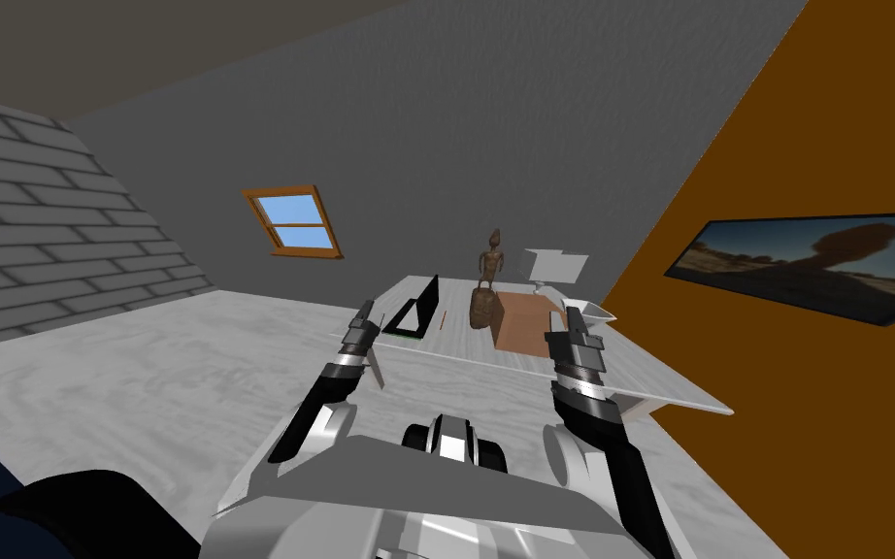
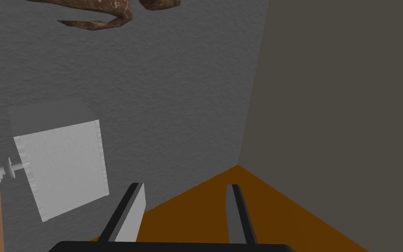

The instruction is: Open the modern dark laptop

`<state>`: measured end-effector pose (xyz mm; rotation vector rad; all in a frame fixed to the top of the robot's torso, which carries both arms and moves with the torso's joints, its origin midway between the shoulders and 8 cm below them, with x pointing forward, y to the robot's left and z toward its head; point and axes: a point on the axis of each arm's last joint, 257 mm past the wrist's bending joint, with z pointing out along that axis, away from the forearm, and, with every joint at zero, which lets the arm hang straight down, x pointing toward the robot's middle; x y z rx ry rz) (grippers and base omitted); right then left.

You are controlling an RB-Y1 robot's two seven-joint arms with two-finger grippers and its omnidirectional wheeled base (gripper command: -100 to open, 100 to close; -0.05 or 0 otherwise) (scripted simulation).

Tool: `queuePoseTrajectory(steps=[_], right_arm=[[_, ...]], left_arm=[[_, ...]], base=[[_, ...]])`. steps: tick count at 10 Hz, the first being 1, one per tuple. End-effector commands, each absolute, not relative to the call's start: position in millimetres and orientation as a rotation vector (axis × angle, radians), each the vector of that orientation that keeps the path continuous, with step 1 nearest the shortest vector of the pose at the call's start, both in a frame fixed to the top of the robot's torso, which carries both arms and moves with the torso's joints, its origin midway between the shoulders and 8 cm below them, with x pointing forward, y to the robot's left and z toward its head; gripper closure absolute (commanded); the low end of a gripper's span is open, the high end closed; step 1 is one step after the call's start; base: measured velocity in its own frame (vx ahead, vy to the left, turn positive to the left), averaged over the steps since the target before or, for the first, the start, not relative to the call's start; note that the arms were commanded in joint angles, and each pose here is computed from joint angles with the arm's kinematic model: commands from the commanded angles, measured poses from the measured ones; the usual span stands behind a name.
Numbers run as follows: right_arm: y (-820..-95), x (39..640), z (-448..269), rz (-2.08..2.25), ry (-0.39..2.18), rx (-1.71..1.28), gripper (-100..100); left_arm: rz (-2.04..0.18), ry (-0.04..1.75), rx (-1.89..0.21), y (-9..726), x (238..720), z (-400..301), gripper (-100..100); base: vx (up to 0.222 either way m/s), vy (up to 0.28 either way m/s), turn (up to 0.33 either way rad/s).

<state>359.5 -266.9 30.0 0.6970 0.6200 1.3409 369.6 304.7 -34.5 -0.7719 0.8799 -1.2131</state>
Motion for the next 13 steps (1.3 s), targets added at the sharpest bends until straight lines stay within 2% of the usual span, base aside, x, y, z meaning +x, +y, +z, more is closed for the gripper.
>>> queuePoseTrajectory(steps=[1, 13], right_arm=[[-266.9, 359.5, 30.0, 1.341, 0.620, 0.697, 0], [-266.9, 359.5, 30.0, 1.341, 0.620, 0.697, 0]], left_arm=[[-1.165, 0.943, -0.791, 309.3, 375.1, -47.9, -100], [-0.898, 1.254, -0.816, 338.9, 387.2, -107.0, -100]], base=[[0.044, -0.053, -0.051], [0.040, -0.055, -0.050]])
